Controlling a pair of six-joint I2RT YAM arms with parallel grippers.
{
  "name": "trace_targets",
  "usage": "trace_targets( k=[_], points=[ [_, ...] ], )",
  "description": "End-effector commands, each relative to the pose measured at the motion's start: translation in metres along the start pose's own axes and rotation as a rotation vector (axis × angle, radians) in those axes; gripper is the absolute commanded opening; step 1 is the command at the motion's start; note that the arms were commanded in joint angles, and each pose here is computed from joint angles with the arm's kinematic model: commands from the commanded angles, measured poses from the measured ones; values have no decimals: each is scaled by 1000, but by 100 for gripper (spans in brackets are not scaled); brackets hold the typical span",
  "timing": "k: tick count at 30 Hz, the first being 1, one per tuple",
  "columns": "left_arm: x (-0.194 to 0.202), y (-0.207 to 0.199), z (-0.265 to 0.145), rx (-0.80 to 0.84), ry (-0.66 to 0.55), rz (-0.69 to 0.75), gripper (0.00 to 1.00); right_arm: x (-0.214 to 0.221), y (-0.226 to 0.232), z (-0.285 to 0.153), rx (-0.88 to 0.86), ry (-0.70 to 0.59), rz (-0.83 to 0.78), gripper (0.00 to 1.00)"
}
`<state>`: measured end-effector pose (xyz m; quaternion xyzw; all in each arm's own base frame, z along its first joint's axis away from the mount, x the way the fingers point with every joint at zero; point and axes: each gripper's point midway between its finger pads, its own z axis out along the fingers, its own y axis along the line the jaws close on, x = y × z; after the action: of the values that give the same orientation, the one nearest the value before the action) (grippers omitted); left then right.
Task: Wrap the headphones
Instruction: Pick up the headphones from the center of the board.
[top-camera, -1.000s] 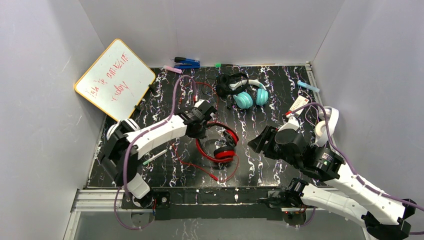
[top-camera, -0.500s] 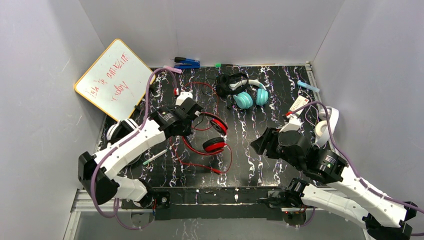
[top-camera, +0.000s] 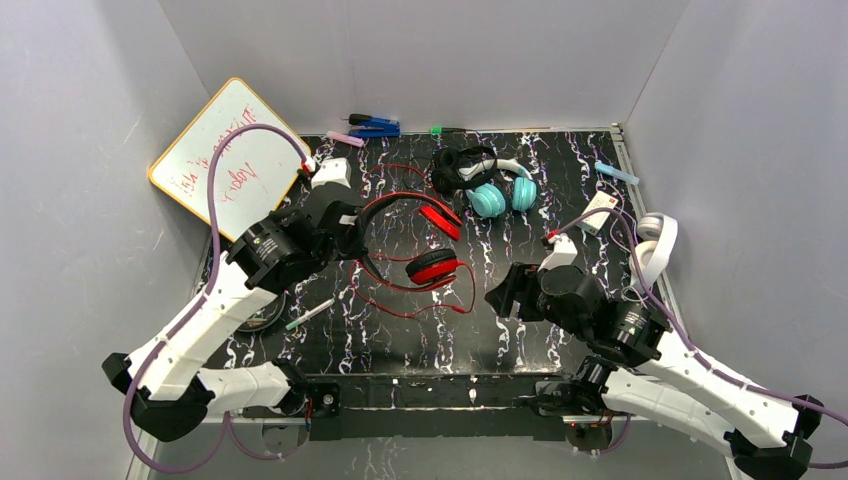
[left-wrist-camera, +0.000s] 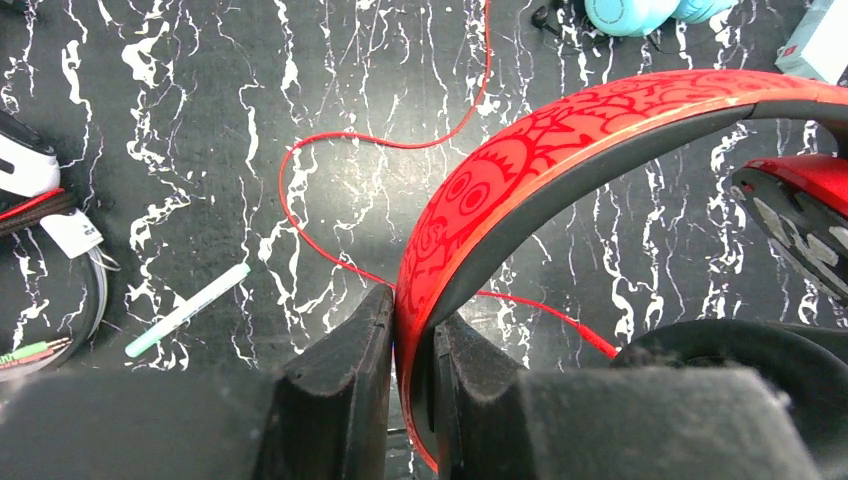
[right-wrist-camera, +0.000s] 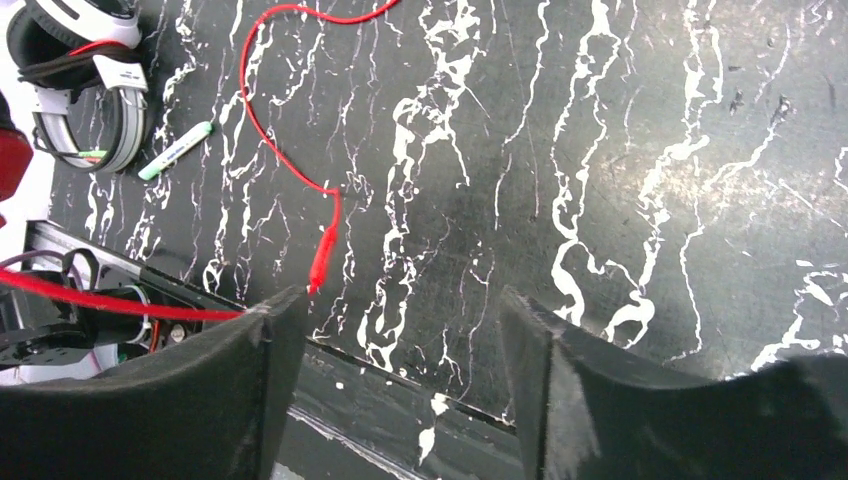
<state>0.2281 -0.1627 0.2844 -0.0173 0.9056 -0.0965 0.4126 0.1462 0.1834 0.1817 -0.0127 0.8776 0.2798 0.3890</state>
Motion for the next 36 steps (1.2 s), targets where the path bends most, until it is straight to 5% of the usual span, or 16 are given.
trace_targets(
  k=[1, 5, 17, 26, 36],
  points=[
    [-16, -7, -22, 72, -53, -84, 0, -14, 17, 3, -72, -64, 23, 85],
    [-14, -6, -24, 77, -50, -97, 0, -17, 25, 1, -113, -77, 46, 99],
    [-26, -13, -39, 97, -33, -147, 0, 4, 33, 23, -48, 67, 106, 99],
    [-44, -38, -56, 207, -29, -163, 0, 30, 45, 22, -233, 106, 104, 99],
    [-67, -60, -59, 236, -14, -182, 0, 71, 67, 24, -331, 359, 30, 97]
  ],
)
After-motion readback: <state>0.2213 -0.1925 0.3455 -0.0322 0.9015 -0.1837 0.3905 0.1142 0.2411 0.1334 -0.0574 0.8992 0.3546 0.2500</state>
